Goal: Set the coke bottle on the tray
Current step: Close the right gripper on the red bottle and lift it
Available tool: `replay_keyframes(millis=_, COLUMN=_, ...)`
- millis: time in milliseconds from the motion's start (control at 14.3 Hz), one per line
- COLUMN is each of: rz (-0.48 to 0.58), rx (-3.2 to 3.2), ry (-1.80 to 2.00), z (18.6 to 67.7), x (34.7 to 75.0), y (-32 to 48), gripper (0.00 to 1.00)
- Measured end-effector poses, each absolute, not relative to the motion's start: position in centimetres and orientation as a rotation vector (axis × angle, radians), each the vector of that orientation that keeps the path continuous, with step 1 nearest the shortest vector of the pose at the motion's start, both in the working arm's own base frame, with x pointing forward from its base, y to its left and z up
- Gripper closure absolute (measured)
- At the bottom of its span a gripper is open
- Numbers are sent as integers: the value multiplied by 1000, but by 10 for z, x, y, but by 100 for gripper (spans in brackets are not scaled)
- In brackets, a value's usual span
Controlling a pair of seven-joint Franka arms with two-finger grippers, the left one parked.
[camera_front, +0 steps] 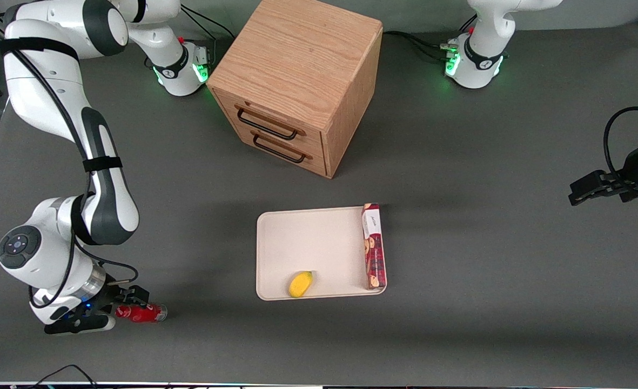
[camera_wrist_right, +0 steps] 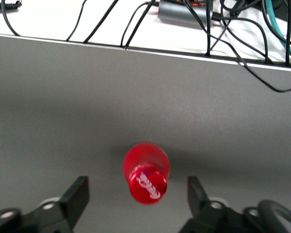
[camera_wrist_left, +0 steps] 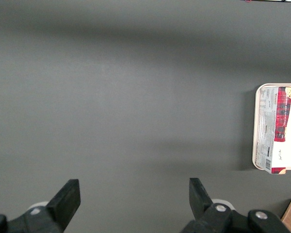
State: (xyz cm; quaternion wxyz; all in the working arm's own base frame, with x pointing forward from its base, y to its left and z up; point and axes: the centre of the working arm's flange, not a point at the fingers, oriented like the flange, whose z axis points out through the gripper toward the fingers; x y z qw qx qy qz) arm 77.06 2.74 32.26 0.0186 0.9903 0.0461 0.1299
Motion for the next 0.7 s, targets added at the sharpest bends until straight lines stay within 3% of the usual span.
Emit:
replay_keyframes(millis=70, rz=411, rx=3074, ry=144, z=323, x=772, y=28, gripper=13)
replay_keyframes(millis=140, rz=422, rx=3072, ry=145, z=325, x=774, y=28, gripper=20)
replay_keyframes(millis=419, rz=437, rx=3048, ry=165, z=330, x=777, y=28, gripper=67)
replay_keyframes(millis=698, rz=428, rx=3042, ry=173, z=337, x=777, y=29, gripper=69)
